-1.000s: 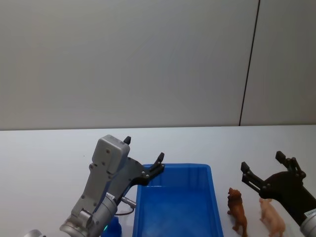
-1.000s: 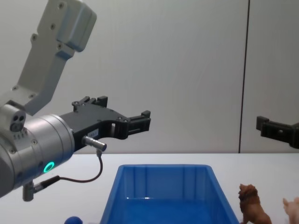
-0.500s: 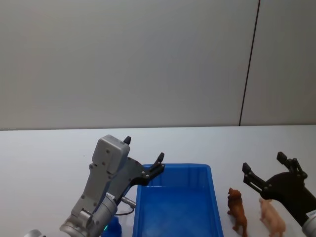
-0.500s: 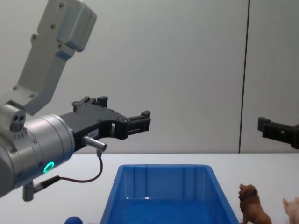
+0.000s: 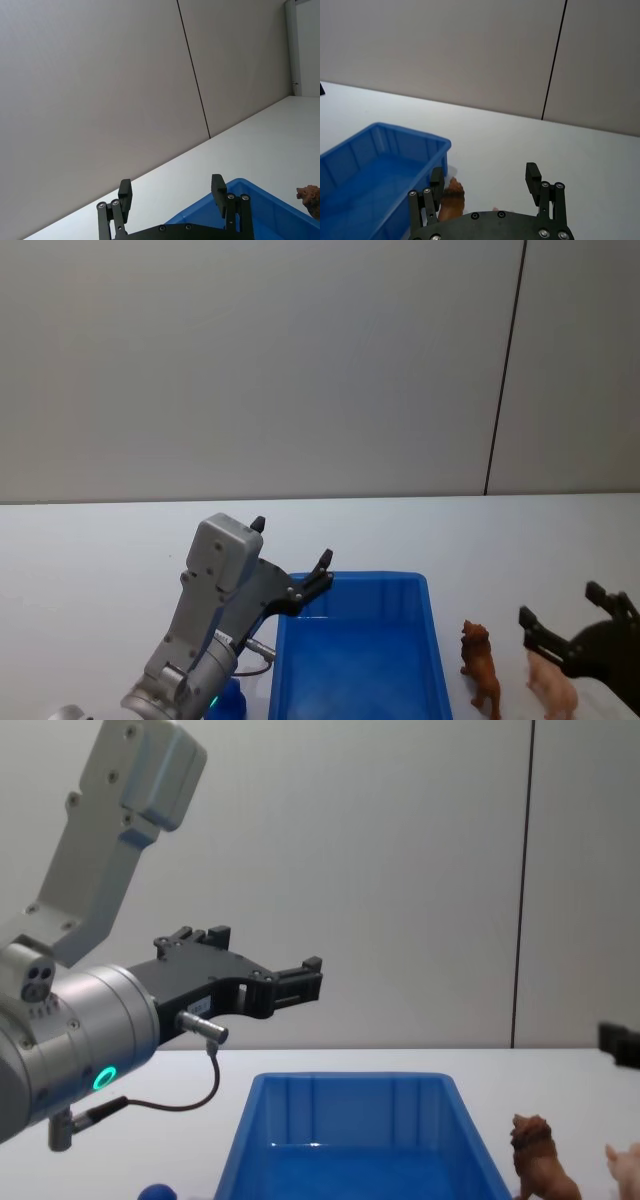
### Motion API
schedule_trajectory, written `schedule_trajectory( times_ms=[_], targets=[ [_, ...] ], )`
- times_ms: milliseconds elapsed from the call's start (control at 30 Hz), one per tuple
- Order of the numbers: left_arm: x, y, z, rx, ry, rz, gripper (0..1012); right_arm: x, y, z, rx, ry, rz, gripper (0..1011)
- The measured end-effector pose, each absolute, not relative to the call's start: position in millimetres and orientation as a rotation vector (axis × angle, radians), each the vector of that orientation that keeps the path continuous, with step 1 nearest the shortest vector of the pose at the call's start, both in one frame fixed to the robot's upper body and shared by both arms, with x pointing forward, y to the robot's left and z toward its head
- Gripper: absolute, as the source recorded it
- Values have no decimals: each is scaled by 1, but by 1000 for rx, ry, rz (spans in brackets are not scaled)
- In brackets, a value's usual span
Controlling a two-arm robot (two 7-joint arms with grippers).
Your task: Pick up the two dolls from the table and place them into the box.
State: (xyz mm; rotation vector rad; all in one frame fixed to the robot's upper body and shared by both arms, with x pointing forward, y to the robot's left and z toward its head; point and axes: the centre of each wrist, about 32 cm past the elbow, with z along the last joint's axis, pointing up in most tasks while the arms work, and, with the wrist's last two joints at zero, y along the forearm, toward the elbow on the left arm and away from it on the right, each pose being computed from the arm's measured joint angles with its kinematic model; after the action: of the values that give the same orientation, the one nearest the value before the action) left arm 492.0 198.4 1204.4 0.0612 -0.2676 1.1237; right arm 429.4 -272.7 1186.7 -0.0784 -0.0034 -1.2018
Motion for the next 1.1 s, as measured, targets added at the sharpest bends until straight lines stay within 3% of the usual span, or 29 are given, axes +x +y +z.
schedule_trajectory(
  times_ms=[533,1100],
  targets=[
    [492,198,1204,61,-268,1124,1002,415,-305,1167,-209,98,-1177,1001],
    [492,198,1204,61,-268,1124,1002,425,-310,1141,-267,212,-1155,1001]
  ],
)
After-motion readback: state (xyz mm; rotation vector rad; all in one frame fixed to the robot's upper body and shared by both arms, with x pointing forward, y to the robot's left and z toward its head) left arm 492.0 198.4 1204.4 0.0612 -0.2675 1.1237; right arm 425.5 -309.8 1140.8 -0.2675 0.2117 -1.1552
